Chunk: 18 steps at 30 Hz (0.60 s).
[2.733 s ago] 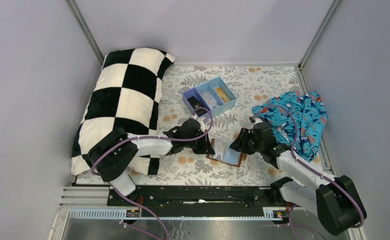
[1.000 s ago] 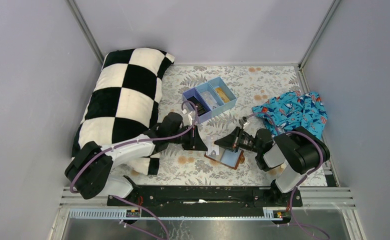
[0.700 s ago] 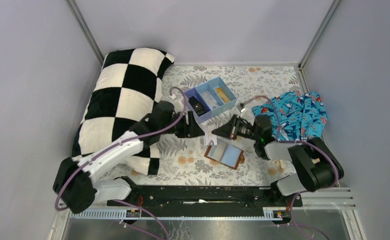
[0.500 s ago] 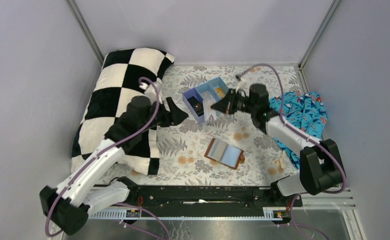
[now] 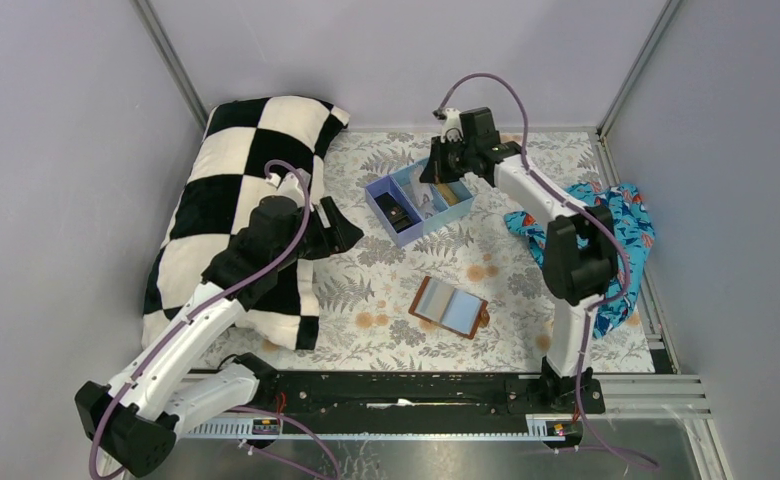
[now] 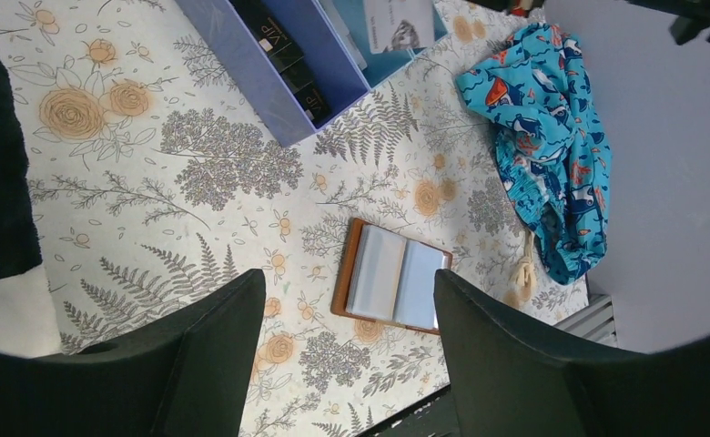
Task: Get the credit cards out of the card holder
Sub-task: Place the credit card in the storage box.
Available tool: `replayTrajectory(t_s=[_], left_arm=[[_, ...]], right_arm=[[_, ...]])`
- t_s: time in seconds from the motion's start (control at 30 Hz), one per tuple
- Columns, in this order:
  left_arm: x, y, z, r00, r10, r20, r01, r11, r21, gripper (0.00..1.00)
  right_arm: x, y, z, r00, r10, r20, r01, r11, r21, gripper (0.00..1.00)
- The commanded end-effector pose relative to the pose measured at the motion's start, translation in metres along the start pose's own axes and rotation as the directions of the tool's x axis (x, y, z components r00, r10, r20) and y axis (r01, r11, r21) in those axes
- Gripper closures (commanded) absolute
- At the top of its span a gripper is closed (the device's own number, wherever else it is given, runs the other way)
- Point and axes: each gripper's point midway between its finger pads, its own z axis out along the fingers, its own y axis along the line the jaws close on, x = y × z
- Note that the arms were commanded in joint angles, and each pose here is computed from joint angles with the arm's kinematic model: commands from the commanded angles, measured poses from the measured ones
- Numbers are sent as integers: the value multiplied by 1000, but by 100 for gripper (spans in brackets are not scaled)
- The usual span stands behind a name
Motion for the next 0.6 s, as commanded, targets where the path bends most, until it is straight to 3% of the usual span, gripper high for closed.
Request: replayTrajectory(t_s=[0.0,0.3,0.37,0.5,0.57], left_arm=[[-13,-4,-8,997,-34,68,33,999,18,28],[-5,-11,-16,999,-37,35,34,997,67,28],[-6,-13,-19,998,-49,48,45,995,85,28],[2,-15,-22,996,-78,38,73,991,115,28],[10,-18,-21,996,-93,2,92,986,142,28]], right_arm=[[10,-14,12,996,-12,-89,15,1000,25,100],[35,-35,38,984,14,-176,-5,999,51,100],[37,-37,40,985,13,-174,-3,999,54,94],[31,-44,38,987,12,-158,5,995,102,70],[24,-46,31,989,9,-146,11,991,135,66]])
